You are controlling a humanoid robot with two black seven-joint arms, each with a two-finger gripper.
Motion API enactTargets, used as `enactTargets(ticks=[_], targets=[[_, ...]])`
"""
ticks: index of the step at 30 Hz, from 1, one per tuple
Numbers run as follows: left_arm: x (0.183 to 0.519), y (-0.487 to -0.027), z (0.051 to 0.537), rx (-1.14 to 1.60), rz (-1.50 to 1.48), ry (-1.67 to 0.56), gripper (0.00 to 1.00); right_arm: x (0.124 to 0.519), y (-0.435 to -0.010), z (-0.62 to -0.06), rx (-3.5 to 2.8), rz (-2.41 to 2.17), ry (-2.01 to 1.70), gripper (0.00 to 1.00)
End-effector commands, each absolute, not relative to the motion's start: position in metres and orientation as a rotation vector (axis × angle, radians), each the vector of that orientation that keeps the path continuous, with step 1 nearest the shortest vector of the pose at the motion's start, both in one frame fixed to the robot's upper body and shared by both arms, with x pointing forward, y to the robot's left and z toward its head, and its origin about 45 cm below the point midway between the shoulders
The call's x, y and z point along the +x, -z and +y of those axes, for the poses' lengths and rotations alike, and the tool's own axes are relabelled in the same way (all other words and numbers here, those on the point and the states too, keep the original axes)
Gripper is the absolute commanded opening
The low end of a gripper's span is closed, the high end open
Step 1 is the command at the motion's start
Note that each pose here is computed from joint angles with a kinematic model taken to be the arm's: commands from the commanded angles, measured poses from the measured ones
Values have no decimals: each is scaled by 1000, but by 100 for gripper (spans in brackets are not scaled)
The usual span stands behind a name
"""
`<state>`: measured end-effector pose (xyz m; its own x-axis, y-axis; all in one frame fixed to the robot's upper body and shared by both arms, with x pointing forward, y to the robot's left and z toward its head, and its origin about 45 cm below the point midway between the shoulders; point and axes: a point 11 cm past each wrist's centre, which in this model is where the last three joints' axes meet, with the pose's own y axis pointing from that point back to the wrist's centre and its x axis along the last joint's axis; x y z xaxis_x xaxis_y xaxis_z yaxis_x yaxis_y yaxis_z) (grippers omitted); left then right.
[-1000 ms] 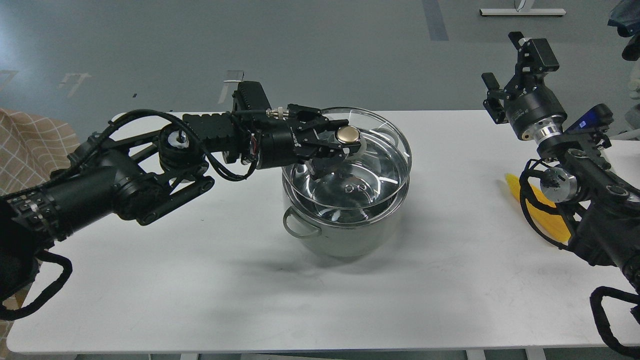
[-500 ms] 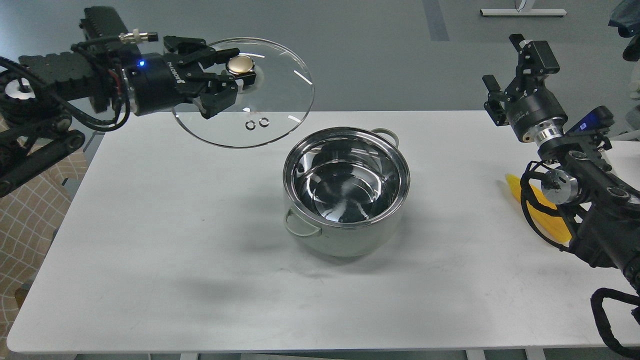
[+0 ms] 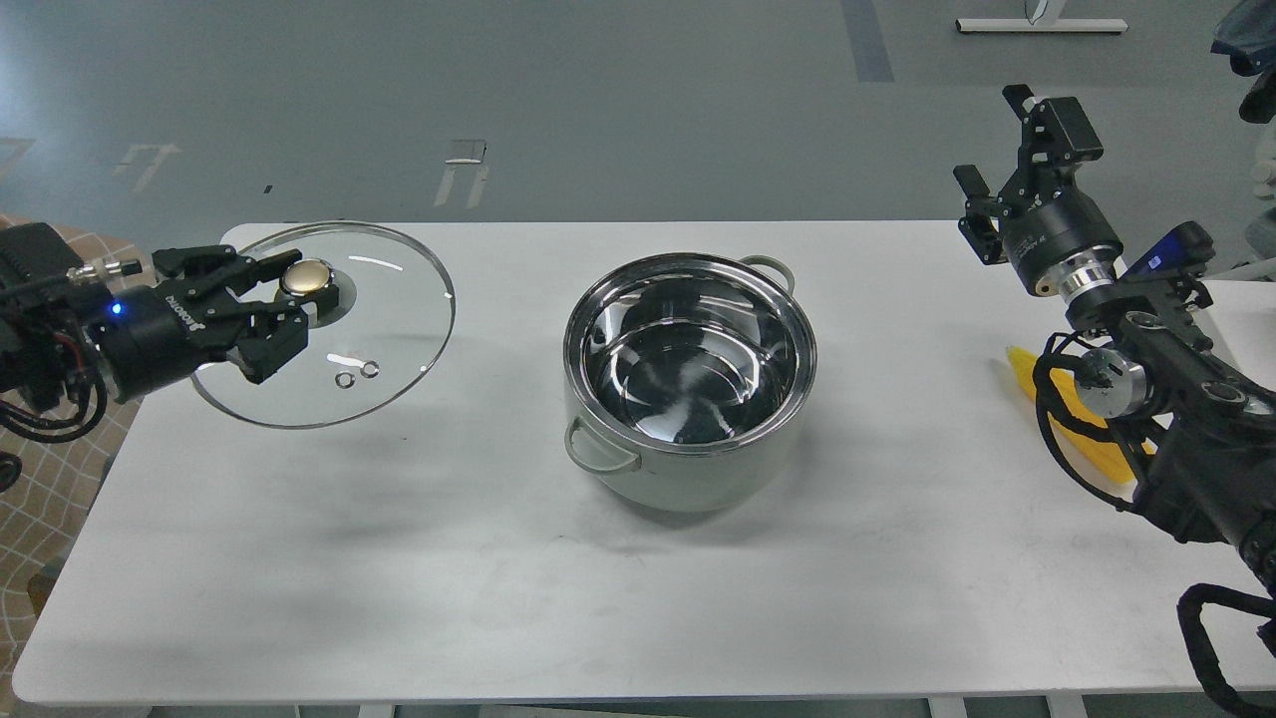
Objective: Open pot and put corn in
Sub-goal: 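Lower the lid onto the table beside the pot, left gripper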
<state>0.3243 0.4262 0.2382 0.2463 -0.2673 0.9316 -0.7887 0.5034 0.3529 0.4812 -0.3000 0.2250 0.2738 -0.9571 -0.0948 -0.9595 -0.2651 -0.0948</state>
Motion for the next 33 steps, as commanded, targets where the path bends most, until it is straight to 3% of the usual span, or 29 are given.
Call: enactTargets(ticks=[1,10,20,25,31,33], targets=[[314,-211,432,1043,-1291,-486,14,480,-223,-300,-2397,1821,-32,100],[306,-138,443,1116,-1199,-556,14,480,-223,-299,-2399,1819,-33,100],[300,-126,443,1124,-1169,-560,18,480,-223,-299,-2397,1819,-35,100],[303,-109,436,1123,-1122,-607,32,480,-222,-298,-2405,1816,-34,100],[304,-101,432,1119,-1096,-633,35,480,-222,-298,-2405,1816,-34,100],[304,-100,431,1117,-1096,-633,45,480,-222,-298,-2405,1816,-34,100]])
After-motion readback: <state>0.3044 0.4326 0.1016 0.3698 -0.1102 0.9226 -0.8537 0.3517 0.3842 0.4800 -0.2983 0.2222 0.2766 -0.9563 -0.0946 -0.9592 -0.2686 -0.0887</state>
